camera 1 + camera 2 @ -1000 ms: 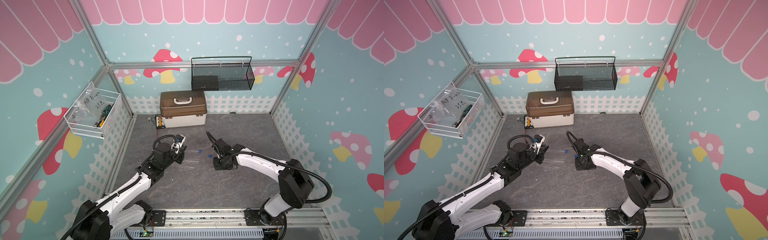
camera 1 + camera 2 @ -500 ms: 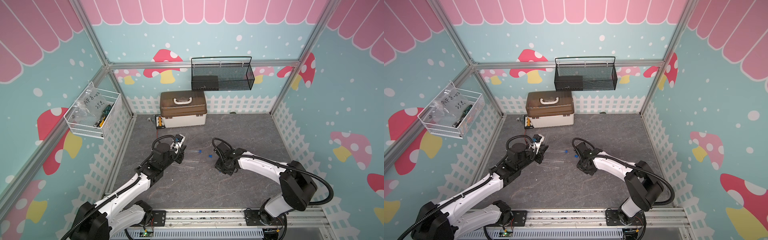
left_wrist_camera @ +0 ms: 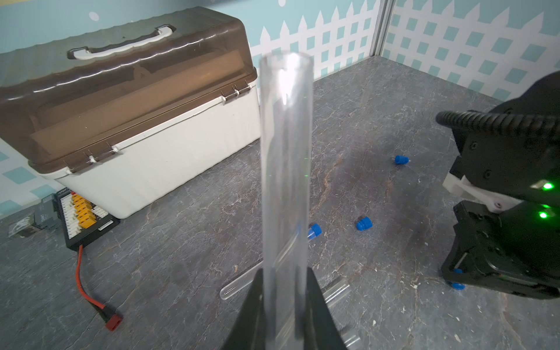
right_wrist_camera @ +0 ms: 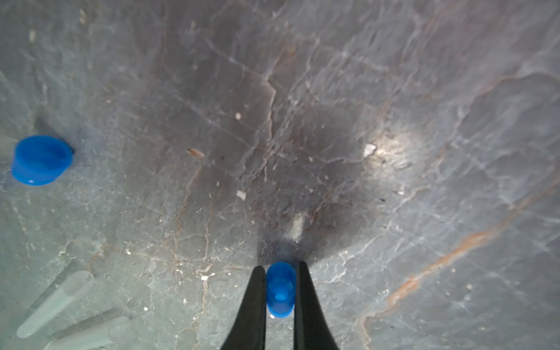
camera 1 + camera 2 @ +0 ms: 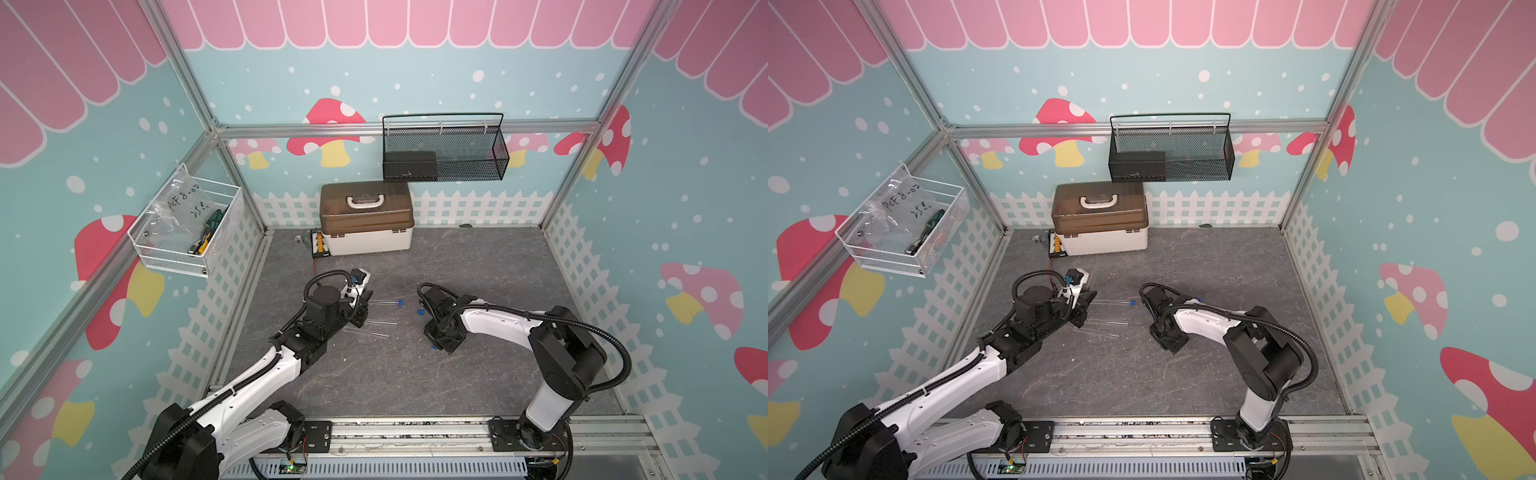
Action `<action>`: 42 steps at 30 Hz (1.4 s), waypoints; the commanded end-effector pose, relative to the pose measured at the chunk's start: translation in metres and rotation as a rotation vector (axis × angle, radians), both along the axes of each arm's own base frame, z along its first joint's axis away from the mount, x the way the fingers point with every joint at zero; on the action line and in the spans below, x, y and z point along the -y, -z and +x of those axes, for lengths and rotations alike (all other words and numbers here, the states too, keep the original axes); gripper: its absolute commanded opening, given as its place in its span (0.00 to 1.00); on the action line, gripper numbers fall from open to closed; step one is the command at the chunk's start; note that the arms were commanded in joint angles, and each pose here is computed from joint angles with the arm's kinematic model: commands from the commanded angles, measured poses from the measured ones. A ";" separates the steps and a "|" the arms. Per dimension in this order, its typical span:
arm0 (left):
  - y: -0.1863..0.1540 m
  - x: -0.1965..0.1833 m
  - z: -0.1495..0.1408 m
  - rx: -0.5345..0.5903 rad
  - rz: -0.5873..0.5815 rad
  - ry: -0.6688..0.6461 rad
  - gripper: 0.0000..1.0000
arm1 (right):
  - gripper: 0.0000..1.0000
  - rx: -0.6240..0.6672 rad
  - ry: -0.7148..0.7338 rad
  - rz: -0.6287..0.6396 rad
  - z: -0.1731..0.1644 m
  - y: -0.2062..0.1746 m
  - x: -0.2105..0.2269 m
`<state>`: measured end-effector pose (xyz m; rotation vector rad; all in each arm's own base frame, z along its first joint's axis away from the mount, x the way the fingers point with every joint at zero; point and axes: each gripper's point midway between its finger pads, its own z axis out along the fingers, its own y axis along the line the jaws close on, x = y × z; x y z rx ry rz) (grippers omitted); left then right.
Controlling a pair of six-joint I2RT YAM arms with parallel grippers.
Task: Insert stoppers into test tubes
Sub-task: Place the stopper at the center of the board.
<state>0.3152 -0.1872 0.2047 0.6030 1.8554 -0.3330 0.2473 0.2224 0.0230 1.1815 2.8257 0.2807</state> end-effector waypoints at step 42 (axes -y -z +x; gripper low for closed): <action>-0.005 -0.003 0.002 0.038 0.001 -0.013 0.00 | 0.37 0.780 -2.016 -0.368 0.025 -0.129 0.000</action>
